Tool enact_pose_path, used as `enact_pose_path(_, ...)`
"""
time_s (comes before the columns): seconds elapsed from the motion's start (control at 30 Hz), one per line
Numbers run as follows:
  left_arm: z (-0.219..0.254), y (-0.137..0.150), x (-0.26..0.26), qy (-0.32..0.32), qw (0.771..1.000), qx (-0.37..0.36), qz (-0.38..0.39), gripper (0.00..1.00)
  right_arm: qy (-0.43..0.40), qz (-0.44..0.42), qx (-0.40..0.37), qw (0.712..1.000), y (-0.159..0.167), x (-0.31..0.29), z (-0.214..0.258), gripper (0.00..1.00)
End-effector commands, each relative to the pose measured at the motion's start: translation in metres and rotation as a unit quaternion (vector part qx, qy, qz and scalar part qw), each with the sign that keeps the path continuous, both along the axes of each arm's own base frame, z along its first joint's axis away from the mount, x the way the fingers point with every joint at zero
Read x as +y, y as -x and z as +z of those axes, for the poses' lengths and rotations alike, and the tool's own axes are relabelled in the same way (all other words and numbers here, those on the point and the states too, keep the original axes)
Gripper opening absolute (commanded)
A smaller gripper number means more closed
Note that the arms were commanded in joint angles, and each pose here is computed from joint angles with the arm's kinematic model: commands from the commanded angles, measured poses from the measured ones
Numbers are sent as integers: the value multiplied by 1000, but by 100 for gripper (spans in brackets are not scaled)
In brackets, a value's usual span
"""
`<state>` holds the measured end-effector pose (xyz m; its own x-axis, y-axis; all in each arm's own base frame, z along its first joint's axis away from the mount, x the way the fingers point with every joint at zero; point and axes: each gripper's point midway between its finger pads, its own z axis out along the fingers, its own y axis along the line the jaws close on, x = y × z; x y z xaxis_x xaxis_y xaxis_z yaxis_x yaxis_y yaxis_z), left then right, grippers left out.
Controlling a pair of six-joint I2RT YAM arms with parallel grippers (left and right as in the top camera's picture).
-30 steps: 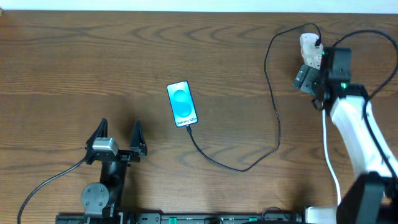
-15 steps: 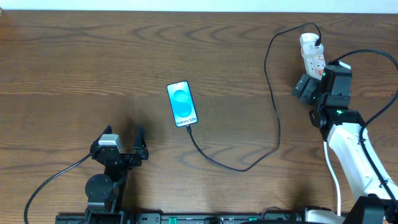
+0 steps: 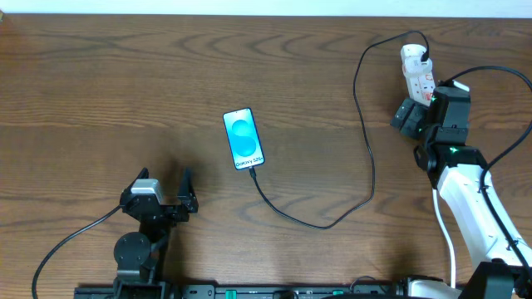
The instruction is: Plug charger to phone and switch on socket
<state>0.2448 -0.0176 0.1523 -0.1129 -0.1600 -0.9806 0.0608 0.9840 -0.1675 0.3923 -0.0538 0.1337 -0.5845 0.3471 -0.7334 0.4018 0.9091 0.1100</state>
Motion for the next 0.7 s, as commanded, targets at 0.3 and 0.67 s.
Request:
enact_pose_path(0.3, -14, 1, -1, -8, 1000, 23, -6, 89, -1, 25, -42, 999, -11, 14, 17, 99)
enact_pose_path(0.67, -14, 1, -1, -8, 1000, 23, -6, 89, -1, 54, -116, 992, -48, 38, 29, 99)
